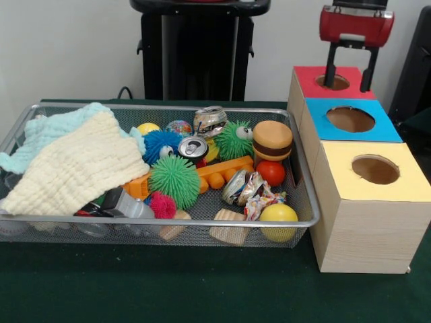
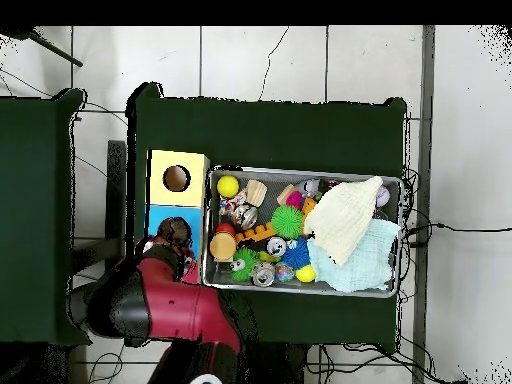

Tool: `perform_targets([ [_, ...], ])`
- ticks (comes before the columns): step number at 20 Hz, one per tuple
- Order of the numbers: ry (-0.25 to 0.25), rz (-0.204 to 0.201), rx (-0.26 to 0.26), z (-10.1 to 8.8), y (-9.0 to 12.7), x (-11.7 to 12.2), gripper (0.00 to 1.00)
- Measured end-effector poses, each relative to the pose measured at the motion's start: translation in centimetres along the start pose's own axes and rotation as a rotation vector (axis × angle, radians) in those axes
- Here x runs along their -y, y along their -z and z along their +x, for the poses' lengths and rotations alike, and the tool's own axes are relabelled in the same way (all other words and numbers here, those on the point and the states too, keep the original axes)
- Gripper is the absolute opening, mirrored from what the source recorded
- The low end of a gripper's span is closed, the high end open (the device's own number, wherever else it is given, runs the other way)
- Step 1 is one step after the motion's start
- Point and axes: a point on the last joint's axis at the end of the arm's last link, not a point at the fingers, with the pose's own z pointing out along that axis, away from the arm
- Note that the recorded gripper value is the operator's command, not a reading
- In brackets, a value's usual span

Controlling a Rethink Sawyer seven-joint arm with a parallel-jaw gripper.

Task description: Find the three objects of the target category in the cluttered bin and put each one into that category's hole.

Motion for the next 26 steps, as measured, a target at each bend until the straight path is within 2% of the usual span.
perform_targets([
  [5, -0.062, -0.007, 0.026, -4.2, 0.6, 3.8, 1.0],
  [9, -0.097, -0.003, 0.044, -7.6, 0.4, 8.4, 1.0],
  [12, -0.1, 0.006, 0.049, -8.8, -0.1, 11.6, 1.0],
  [14, -0.089, 0.014, 0.052, -9.0, -0.9, 14.2, 1.0],
  [18, -0.058, 0.016, 0.054, -8.4, -1.7, 16.7, 1.0],
  [19, -0.037, 0.015, 0.052, -7.9, -2.1, 17.6, 1.0],
  [26, 0.042, 0.0, 0.023, -6.2, -3.2, 19.6, 1.0],
])
